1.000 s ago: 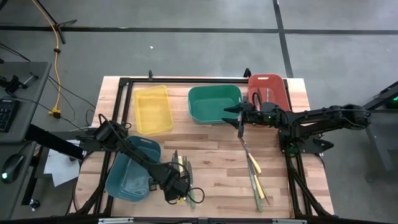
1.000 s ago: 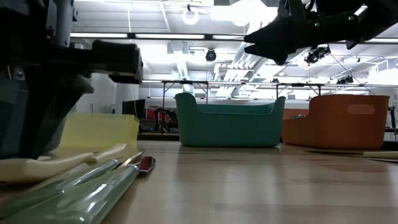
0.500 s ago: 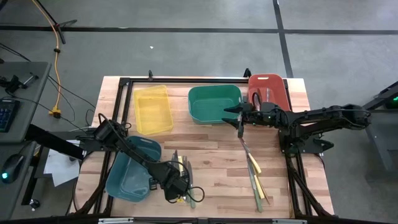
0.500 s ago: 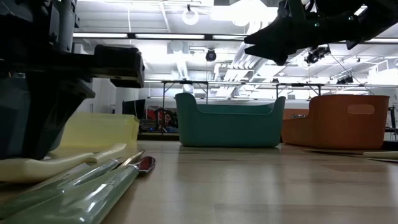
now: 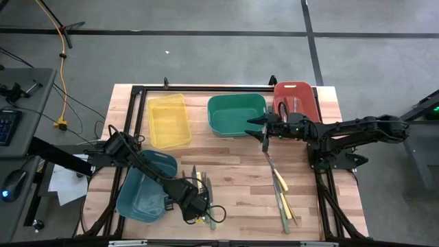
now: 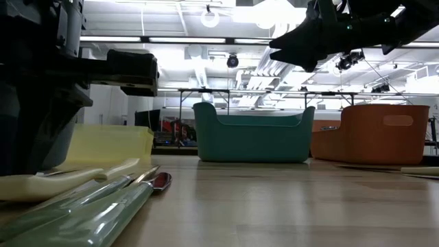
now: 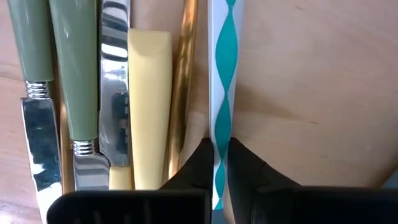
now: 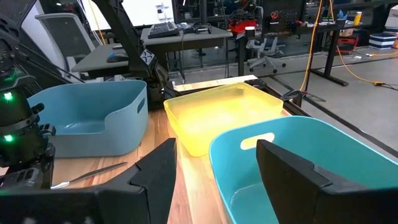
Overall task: Sort silverware by color (type)
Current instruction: Put the blue patterned knife into the orange bin
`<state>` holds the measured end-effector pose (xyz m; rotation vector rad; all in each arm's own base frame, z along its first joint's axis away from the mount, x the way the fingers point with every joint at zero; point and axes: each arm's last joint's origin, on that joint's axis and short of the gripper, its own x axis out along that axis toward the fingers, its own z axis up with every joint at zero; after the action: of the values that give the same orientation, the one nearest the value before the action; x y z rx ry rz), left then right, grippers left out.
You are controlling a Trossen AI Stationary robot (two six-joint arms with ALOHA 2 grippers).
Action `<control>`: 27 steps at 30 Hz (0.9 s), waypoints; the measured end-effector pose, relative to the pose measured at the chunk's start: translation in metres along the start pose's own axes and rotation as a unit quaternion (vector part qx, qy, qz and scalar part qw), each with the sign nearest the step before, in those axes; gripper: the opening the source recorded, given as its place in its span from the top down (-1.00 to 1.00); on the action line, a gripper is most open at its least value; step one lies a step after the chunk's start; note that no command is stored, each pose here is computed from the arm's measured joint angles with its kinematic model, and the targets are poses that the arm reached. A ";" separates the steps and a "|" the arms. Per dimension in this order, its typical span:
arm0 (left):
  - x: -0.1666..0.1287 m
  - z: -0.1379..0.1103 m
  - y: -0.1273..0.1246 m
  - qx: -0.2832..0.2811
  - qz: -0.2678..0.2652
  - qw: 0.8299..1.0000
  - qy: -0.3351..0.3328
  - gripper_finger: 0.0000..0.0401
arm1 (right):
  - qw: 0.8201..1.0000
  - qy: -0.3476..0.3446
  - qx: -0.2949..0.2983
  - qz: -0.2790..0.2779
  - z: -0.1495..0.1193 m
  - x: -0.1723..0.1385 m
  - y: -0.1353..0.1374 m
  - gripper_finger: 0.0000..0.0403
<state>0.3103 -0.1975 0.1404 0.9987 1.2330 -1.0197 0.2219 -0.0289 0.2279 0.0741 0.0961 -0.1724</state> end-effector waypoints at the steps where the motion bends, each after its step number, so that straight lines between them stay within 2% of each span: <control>1: -0.001 0.000 0.001 -0.005 0.000 1.000 -0.001 0.97 | 1.000 0.000 0.000 0.000 0.000 0.000 0.000 -0.01; 7: -0.014 0.002 0.014 -0.046 0.014 0.999 -0.006 0.98 | 1.000 0.000 0.000 0.000 0.000 0.000 0.000 -0.01; 19: -0.057 -0.007 0.027 -0.130 -0.015 0.991 0.027 0.98 | 1.000 0.000 0.000 0.000 0.000 0.000 0.000 -0.01; 23: -0.083 -0.023 0.034 -0.202 0.014 0.979 -0.001 0.98 | 1.000 0.000 0.000 0.000 0.000 0.000 0.000 -0.01; 27: -0.119 -0.051 0.045 -0.274 0.105 0.955 -0.047 0.98 | 1.000 -0.002 0.000 0.000 0.000 0.000 0.000 -0.01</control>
<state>0.3346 -0.1300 0.2575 0.6187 1.2085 -0.5060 0.2220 -0.0289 0.2284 0.0740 0.0927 -0.1723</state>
